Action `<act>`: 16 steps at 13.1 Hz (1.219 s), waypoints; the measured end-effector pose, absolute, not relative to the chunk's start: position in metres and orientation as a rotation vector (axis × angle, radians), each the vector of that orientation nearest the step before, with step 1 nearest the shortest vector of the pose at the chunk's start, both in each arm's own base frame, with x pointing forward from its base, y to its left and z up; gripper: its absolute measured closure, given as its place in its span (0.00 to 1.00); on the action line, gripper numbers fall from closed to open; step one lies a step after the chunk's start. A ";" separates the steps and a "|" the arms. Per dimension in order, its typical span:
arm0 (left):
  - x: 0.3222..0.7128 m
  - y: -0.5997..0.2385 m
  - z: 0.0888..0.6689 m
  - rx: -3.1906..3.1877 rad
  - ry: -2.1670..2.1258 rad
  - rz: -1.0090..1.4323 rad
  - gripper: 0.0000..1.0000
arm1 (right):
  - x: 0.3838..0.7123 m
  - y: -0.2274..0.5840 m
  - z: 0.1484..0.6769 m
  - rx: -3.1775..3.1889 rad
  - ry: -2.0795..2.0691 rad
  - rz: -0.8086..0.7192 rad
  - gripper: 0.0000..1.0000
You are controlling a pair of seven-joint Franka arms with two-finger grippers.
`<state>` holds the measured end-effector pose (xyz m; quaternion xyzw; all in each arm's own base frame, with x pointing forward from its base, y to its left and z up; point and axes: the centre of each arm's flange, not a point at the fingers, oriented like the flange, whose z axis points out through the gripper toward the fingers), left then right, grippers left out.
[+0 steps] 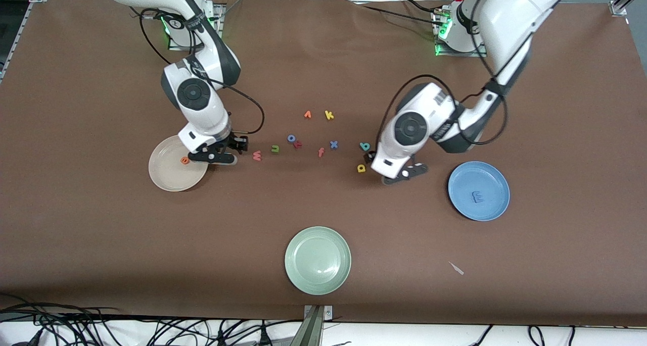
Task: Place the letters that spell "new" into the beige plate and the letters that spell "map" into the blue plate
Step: 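Grasp the pink w with the right gripper while the left reaches letters, then drop the pink w on the cream plate while the left grasps teal d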
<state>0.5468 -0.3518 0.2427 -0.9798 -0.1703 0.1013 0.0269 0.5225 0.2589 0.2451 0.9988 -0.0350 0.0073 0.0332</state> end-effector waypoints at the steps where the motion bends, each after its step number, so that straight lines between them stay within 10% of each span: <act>1: 0.542 -0.359 0.233 -3.026 -0.533 0.323 0.00 | 0.524 0.270 0.238 3.083 -0.133 0.030 0.28; 16: 0.500 -0.383 0.167 -3.056 -0.491 0.386 0.35 | 0.504 0.308 0.176 3.122 -0.169 0.029 0.34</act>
